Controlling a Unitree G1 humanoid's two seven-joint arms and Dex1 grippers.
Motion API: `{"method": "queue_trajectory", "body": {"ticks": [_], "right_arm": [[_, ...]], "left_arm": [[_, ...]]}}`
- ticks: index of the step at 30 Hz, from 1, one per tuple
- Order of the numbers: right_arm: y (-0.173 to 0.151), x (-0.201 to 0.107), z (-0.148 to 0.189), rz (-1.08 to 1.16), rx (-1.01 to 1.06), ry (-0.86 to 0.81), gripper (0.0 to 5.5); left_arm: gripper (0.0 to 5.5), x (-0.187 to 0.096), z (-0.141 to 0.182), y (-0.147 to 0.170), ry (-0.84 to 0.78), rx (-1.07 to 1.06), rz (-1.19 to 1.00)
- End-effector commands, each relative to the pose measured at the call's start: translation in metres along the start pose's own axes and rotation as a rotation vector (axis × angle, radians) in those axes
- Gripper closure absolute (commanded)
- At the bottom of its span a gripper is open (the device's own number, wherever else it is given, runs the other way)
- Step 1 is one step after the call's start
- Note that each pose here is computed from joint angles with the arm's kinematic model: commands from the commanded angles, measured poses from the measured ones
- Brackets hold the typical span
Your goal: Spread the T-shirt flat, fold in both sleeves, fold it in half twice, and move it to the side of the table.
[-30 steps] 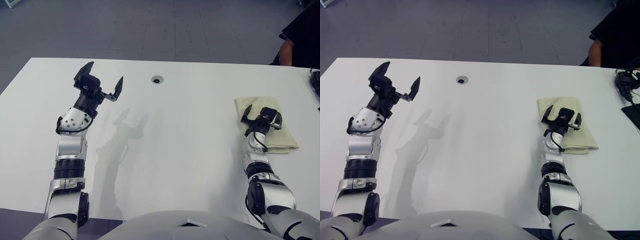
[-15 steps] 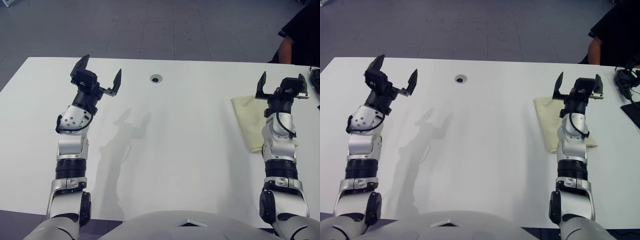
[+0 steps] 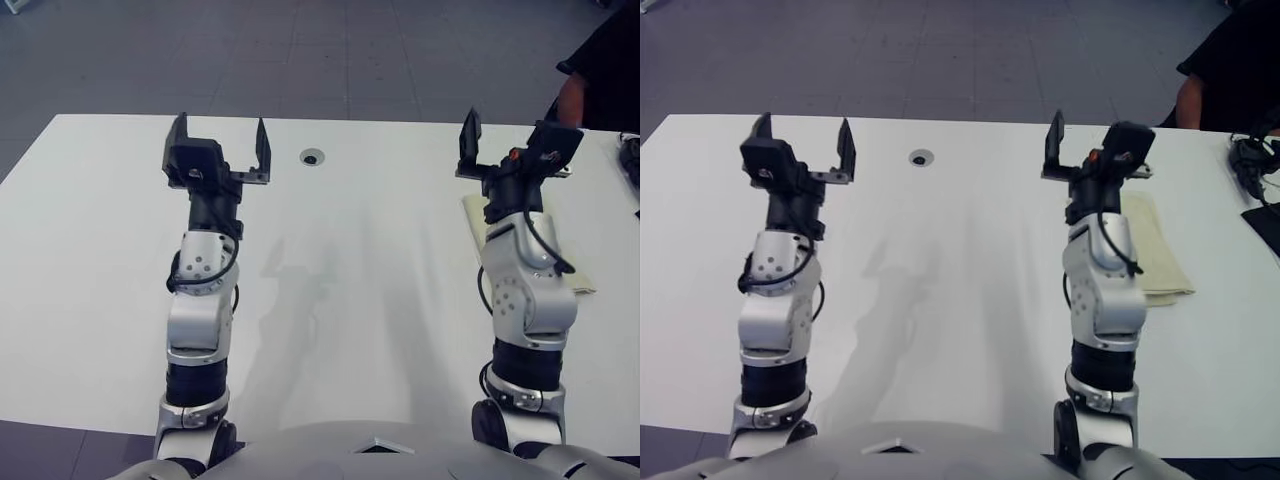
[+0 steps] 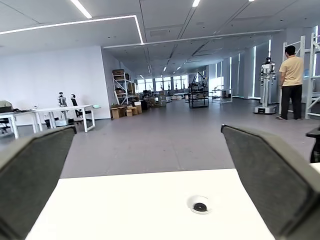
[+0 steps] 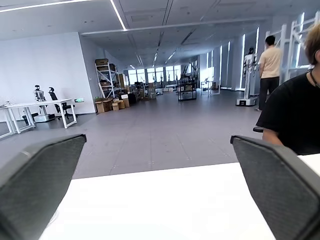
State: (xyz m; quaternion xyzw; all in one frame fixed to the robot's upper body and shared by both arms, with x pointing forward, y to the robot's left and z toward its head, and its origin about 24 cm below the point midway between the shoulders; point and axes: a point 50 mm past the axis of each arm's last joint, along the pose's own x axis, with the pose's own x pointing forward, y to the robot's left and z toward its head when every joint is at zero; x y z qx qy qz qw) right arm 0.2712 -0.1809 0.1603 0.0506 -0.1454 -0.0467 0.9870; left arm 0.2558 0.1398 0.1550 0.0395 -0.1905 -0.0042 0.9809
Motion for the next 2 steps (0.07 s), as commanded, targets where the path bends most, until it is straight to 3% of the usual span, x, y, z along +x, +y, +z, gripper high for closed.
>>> {"method": "queue_trajectory", "body": {"ticks": [1,2], "right_arm": [[0.0008,-0.014,-0.0053,-0.001,-0.036,-0.1,0.13],[0.0042,-0.014,-0.0029,0.019,-0.039,-0.131,0.13]], "left_arm": [[0.1,-0.0109,-0.0077,-0.0146,-0.037,0.002,-0.084],[0.1,-0.0131,-0.01,-0.0152,-0.04,0.011,-0.093]]}}
